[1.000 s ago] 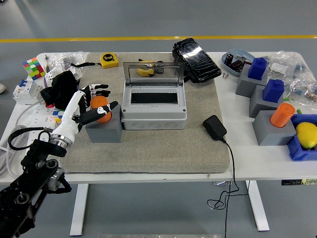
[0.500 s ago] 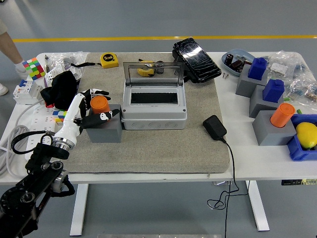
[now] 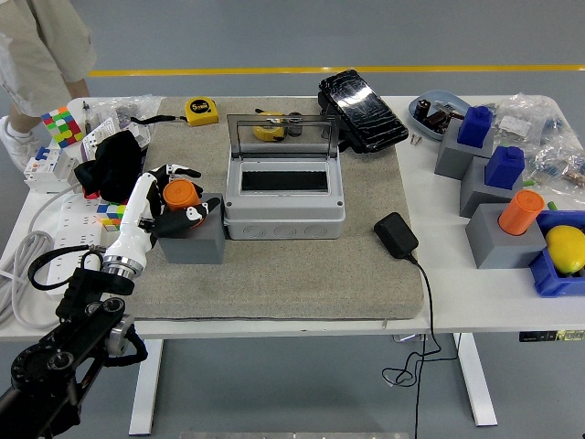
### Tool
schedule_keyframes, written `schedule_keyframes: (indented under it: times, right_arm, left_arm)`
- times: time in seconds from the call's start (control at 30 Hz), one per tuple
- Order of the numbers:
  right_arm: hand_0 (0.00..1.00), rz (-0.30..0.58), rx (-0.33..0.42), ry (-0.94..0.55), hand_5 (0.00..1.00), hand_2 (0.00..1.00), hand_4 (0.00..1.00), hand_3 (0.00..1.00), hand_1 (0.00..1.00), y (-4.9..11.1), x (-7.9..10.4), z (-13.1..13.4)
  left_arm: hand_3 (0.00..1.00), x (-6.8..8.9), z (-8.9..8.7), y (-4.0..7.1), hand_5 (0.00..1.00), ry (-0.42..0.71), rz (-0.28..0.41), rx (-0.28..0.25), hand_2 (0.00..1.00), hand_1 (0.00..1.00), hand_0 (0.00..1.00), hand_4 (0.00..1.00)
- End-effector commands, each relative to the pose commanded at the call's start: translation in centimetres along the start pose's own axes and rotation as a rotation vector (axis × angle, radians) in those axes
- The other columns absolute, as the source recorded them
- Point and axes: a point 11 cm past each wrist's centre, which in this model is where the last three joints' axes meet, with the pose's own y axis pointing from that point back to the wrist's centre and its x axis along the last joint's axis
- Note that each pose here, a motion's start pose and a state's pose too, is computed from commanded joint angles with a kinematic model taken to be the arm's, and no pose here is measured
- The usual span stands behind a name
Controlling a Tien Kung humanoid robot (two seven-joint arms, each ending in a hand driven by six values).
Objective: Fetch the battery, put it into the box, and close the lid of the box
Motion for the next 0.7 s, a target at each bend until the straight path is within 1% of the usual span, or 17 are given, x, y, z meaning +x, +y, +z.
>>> schedule_keyframes:
  times: [0.07, 0.1, 0.27, 0.3, 0.47, 0.5, 0.67, 0.7]
  right_arm:
    - [0.563, 0.001, 0.001, 0.000, 0.478, 0.572, 0.921, 0.546, 0.593, 0.0, 0.0, 0.0]
    - [0.561, 0.001, 0.002, 0.000, 0.476, 0.571, 0.921, 0.545, 0.593, 0.0, 0.0, 0.0]
    - [0.561, 0.003, 0.003, 0.004, 0.476, 0.571, 0.921, 0.545, 0.593, 0.0, 0.1, 0.0]
    - [0.560, 0.003, 0.004, 0.005, 0.476, 0.570, 0.920, 0.546, 0.592, 0.0, 0.1, -0.1]
    - [0.560, 0.002, 0.008, 0.006, 0.476, 0.570, 0.920, 0.546, 0.592, 0.0, 0.0, -0.2]
    - [0.562, 0.003, 0.009, 0.006, 0.474, 0.569, 0.920, 0.545, 0.593, 0.0, 0.0, -0.2]
    - [0.562, 0.005, 0.014, 0.005, 0.474, 0.569, 0.920, 0.545, 0.593, 0.0, 0.1, -0.3]
    - [0.562, 0.006, 0.014, 0.004, 0.473, 0.569, 0.920, 0.545, 0.592, 0.0, 0.1, -0.3]
  left_arm:
    - [0.411, -0.1, -0.1, -0.1, 0.002, 0.006, 0.006, -0.004, 0.327, 0.337, 0.313, 0.849]
    - [0.345, -0.1, -0.1, -0.1, 0.002, 0.009, 0.010, -0.006, 0.286, 0.284, 0.244, 0.789]
    - [0.345, -0.2, -0.1, -0.3, 0.002, 0.024, 0.027, -0.012, 0.286, 0.284, 0.244, 0.789]
    - [0.260, -0.3, -0.1, -0.4, 0.002, 0.027, 0.028, -0.013, 0.239, 0.218, 0.221, 0.748]
    - [0.260, -0.8, 0.0, -0.7, 0.002, 0.032, 0.024, -0.017, 0.239, 0.218, 0.221, 0.748]
    - [0.229, -1.0, 0.0, -0.8, 0.002, 0.034, 0.024, -0.020, 0.186, 0.182, 0.198, 0.730]
    - [0.229, -1.3, 0.4, -1.0, 0.002, 0.036, 0.024, -0.038, 0.186, 0.182, 0.198, 0.730]
    - [0.217, -1.3, 0.5, -1.1, 0.002, 0.034, 0.025, -0.043, 0.168, 0.157, 0.185, 0.723]
